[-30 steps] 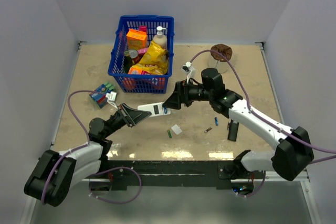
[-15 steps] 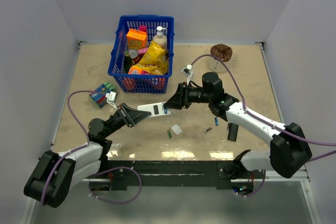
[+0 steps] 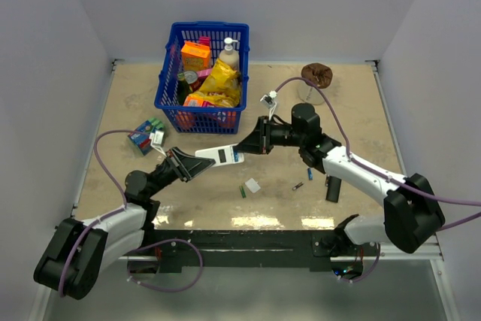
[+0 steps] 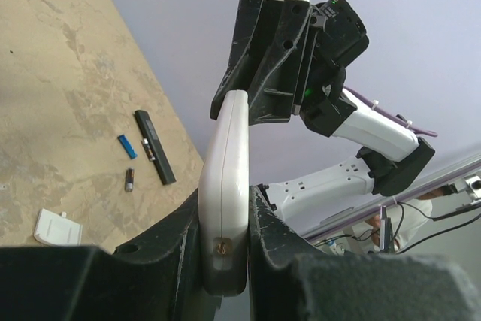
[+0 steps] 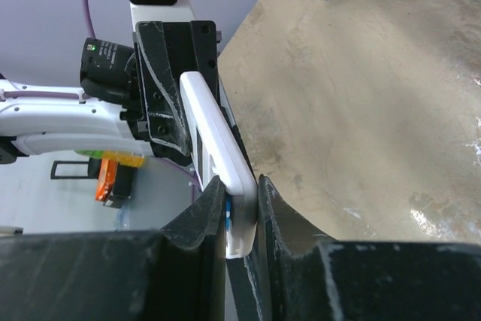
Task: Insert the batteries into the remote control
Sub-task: Load the battery into the remote control, then adjust the battery at the center of the board.
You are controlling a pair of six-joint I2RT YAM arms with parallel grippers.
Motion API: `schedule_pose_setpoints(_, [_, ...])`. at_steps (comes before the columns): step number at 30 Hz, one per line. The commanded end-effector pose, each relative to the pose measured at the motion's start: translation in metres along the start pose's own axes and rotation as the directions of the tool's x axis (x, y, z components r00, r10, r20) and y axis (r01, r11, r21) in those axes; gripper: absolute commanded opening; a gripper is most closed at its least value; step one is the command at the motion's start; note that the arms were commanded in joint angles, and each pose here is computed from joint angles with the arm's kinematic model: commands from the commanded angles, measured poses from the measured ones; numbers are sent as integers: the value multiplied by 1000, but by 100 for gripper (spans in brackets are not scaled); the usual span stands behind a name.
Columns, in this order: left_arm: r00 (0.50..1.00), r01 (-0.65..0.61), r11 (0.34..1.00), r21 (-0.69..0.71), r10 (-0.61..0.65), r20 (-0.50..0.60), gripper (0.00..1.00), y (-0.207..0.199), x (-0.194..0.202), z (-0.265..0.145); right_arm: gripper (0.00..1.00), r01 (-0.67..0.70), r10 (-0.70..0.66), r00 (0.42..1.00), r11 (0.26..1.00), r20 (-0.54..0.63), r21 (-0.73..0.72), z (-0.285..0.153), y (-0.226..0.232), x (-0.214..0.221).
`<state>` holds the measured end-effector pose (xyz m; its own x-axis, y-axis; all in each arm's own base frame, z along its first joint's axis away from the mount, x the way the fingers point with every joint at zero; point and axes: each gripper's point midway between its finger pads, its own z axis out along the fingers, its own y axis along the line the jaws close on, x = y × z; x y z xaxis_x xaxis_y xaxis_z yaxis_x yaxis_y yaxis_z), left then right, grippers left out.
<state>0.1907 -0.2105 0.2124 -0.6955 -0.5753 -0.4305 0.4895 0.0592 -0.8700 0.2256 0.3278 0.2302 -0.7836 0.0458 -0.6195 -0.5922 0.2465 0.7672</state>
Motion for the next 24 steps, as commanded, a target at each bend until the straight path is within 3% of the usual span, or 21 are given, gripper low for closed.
schedule_pose_setpoints(1, [924,-382,832,404,331,191,0,-103,-6,-26,20,31,-32,999,998,-24,-51,3,11,4])
schedule_pose_setpoints(2, [925,-378,835,400,329,188,0,-102,-5,-26,26,43,-44,999,998,-18,-54,3,15,0])
schedule_pose_setpoints(3, [926,-376,837,398,327,188,0,-101,-5,-26,41,56,-57,998,997,-25,-48,0,17,-1])
schedule_pose_setpoints(5, [927,-373,844,385,324,189,0,-97,-5,-26,54,104,-104,995,994,1,-27,-2,26,-16])
schedule_pose_setpoints(6, [928,-371,848,379,324,185,0,-94,-4,-26,67,128,-128,992,992,-18,9,-7,25,-15])
schedule_pose_setpoints(9, [930,-367,862,349,325,174,0,-83,-2,-26,83,176,-178,984,975,1,134,-18,23,-35])
schedule_pose_setpoints(13, [928,-371,878,302,340,150,0,-66,3,-25,98,192,-232,970,919,78,346,-49,17,-67])
schedule_pose_setpoints(19, [933,-359,902,238,338,125,0,-48,5,-23,98,76,-206,973,717,107,693,-108,-33,-66])
schedule_pose_setpoints(24, [950,-312,936,165,303,76,0,-28,6,-18,92,-45,-41,996,503,76,863,-147,-87,-26])
